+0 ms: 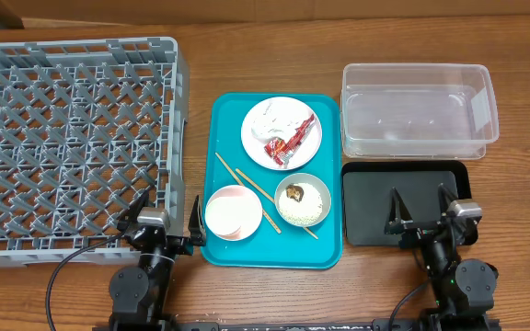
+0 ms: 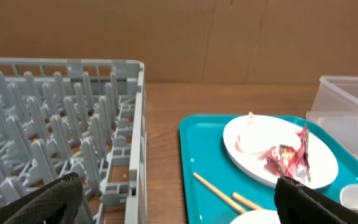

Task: Sort waste into correct bins and load items into the dishwasher

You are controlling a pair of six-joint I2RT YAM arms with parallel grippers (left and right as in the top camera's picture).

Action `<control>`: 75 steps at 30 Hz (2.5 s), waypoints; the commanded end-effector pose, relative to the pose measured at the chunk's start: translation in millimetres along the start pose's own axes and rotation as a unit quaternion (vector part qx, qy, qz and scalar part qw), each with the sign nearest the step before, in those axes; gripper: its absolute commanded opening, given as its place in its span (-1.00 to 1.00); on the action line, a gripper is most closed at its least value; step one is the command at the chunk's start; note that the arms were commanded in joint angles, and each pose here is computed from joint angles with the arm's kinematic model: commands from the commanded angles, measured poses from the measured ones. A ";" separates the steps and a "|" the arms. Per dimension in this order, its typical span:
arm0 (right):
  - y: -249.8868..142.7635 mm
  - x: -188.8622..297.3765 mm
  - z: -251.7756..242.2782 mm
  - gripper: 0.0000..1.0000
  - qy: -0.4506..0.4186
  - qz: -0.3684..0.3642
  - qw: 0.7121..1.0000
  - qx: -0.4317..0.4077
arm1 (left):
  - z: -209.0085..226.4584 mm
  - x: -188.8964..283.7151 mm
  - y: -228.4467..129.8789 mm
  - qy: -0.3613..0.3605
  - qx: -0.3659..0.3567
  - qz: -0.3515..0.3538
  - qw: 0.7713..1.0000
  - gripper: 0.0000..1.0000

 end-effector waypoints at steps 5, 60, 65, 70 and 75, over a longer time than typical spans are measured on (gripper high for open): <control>53.0 8.5 6.6 1.00 0.001 0.036 0.999 -0.023 | -2.7 7.2 41.3 0.042 0.013 0.089 0.995 1.00; -84.7 -239.7 175.2 -0.79 0.008 0.460 0.881 -0.115 | -0.1 -3.2 55.9 0.152 0.079 0.400 0.900 1.00; 23.3 -239.0 144.8 -0.87 -0.018 0.375 0.919 -0.119 | 0.0 -3.3 56.0 0.152 0.079 0.400 0.901 1.00; 75.2 -212.8 56.2 -0.92 -0.118 0.346 0.918 -0.150 | 0.1 -3.4 56.1 0.152 0.078 0.400 0.901 1.00; 44.9 -201.3 -12.0 -0.71 -0.199 0.388 0.883 -0.173 | 0.0 -3.4 56.1 0.152 0.078 0.400 0.901 1.00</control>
Point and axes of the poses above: each gripper's point midway between its finger pads, its own x axis back along the fingers, its own z axis along the line the jaws close on, y = z × x, the point moved 1 cm from there along x, back along the fingers, and after that the axes turned 8 degrees about x, right-handed, at the moved point
